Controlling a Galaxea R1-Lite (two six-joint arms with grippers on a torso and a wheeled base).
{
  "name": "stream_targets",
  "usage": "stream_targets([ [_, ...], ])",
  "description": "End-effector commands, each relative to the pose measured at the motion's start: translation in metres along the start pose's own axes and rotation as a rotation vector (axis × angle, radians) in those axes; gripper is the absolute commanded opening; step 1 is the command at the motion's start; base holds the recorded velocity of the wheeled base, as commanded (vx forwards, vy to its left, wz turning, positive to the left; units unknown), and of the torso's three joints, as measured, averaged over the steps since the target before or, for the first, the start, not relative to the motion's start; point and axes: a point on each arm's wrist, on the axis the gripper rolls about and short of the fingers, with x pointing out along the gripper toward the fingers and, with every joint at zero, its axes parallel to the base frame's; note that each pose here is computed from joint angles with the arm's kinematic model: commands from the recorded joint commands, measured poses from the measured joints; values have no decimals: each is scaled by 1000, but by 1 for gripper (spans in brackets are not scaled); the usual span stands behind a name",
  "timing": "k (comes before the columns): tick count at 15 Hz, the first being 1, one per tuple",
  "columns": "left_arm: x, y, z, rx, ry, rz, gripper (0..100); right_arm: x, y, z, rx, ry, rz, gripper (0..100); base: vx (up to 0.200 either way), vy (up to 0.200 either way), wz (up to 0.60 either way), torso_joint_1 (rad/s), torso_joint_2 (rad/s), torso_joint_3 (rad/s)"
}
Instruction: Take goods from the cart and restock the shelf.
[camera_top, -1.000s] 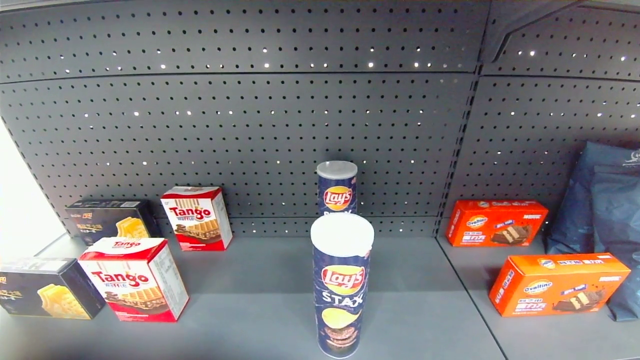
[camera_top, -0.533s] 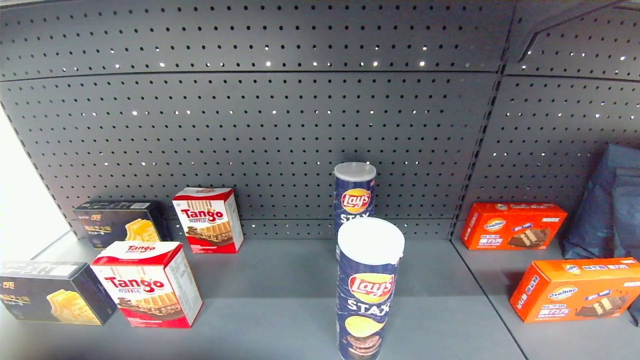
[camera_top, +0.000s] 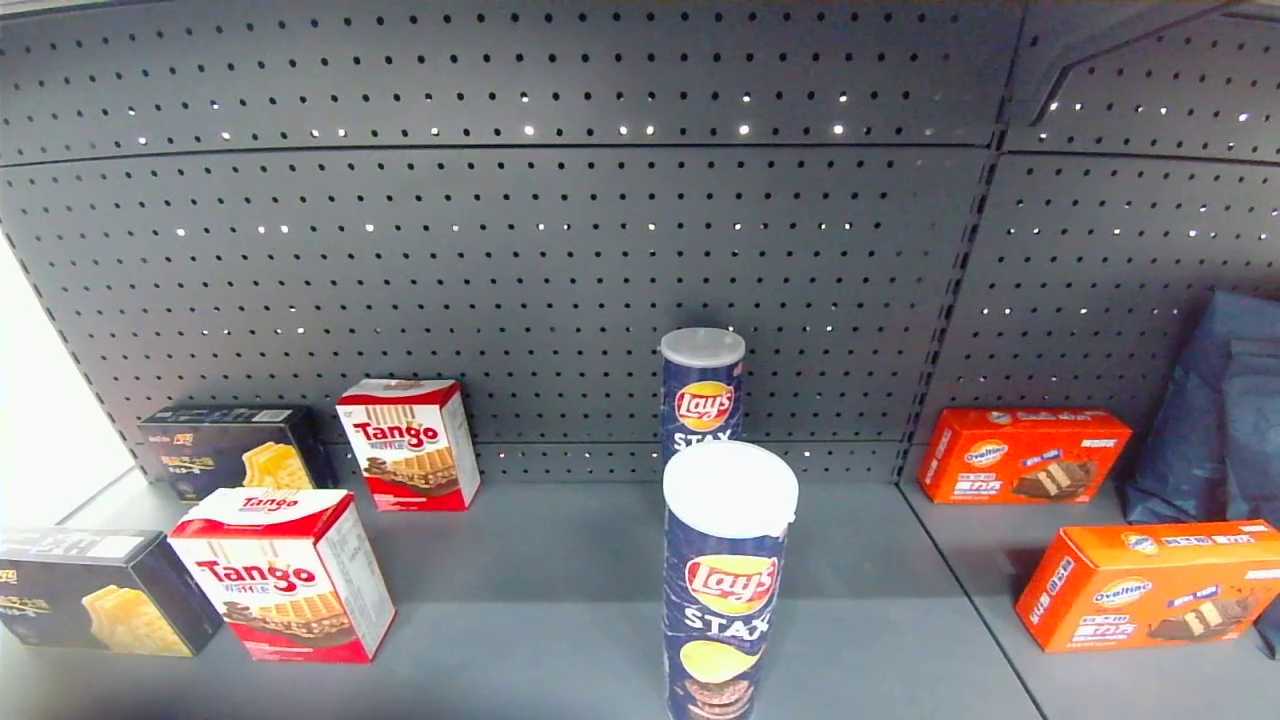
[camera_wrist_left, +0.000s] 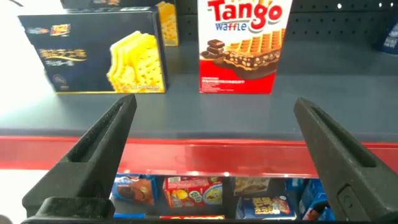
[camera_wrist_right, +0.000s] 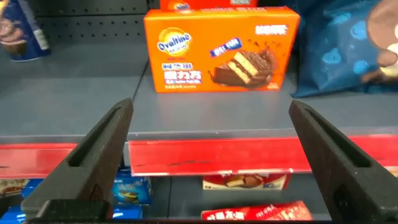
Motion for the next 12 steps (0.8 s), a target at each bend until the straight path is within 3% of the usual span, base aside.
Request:
stream_targets([
  [1, 0, 0, 0, 0, 1, 1, 100, 0, 0, 0, 0, 1, 0, 100, 0, 0, 0, 0, 0, 0],
  [12, 0, 0, 0, 4, 1, 0, 100, 0, 0, 0, 0, 1, 0, 100, -18, 0, 0, 0, 1, 1],
])
